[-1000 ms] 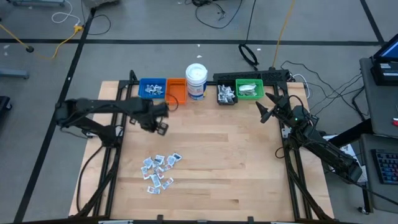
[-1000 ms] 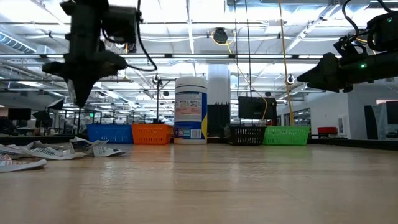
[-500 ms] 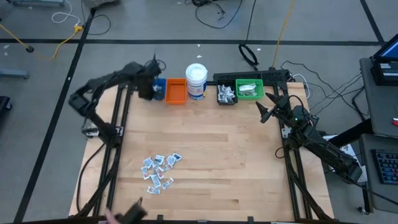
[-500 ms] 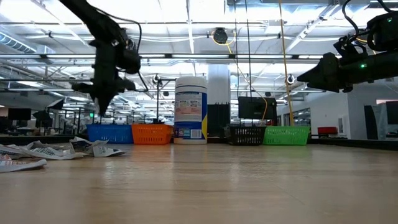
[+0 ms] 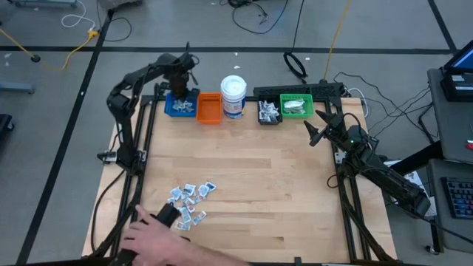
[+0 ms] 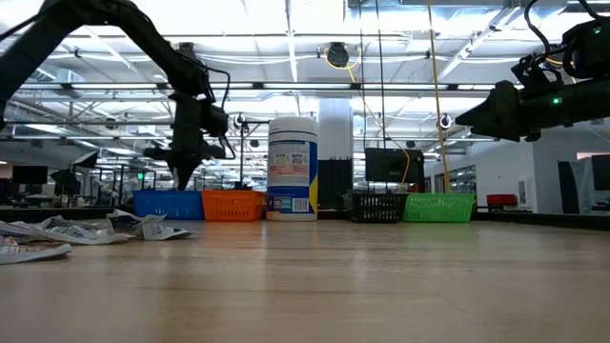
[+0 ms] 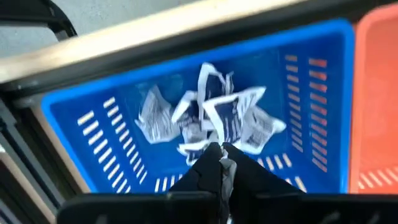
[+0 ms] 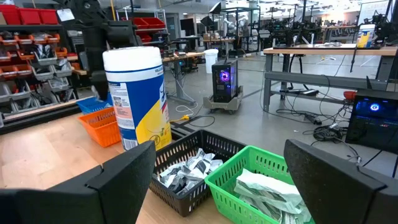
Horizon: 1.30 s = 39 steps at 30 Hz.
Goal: Pick & Place First Aid Supplies
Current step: Put the alcohol pad into the blue bin
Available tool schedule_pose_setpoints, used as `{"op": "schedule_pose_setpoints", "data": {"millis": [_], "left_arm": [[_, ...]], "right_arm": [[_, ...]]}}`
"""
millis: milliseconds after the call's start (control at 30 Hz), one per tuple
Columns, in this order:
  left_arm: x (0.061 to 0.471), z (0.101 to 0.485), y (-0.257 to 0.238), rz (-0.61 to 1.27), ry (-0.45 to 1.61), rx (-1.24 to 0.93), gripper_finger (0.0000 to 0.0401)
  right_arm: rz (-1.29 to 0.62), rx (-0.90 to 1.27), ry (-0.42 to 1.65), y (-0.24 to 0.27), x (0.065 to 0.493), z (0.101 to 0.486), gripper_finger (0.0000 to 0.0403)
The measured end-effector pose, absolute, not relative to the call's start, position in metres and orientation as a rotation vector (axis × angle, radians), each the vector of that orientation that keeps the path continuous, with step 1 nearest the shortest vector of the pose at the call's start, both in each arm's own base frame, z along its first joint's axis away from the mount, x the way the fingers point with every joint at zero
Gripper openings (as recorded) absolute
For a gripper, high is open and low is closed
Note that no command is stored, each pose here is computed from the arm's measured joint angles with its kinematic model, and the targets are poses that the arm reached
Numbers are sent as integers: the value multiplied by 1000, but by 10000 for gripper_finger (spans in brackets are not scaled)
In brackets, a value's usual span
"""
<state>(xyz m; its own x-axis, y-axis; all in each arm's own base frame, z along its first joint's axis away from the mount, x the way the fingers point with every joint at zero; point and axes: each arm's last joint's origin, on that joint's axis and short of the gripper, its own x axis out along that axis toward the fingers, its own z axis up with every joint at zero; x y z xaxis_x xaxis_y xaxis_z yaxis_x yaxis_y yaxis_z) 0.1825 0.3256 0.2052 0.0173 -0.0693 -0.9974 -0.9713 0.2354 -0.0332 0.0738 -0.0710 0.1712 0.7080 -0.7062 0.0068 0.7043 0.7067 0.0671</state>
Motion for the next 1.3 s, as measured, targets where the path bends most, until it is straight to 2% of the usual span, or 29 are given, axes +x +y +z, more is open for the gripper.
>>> {"op": "schedule_pose_setpoints", "data": {"millis": [133,300,433,567,733,967,1300], "left_arm": [[182,205,330,1045,1346,-1038,55],[180,205,331,1072,1356,-1021,132],[181,205,329,1068,1342,-1065,188],[182,207,325,1033,1304,-1184,223],[180,218,320,1018,1280,-1224,242],[177,241,309,1058,1223,-1228,243],[205,254,234,1012,1293,-1180,244]], "right_arm": [[-784,61,-33,-71,74,171,352],[-784,61,-32,-71,74,171,352],[-784,61,-32,-71,74,171,352],[-784,61,-33,-71,74,171,352],[-784,61,-32,-71,74,171,352],[-784,61,-33,-71,74,171,352],[-784,61,-33,-71,74,171,352]]}}
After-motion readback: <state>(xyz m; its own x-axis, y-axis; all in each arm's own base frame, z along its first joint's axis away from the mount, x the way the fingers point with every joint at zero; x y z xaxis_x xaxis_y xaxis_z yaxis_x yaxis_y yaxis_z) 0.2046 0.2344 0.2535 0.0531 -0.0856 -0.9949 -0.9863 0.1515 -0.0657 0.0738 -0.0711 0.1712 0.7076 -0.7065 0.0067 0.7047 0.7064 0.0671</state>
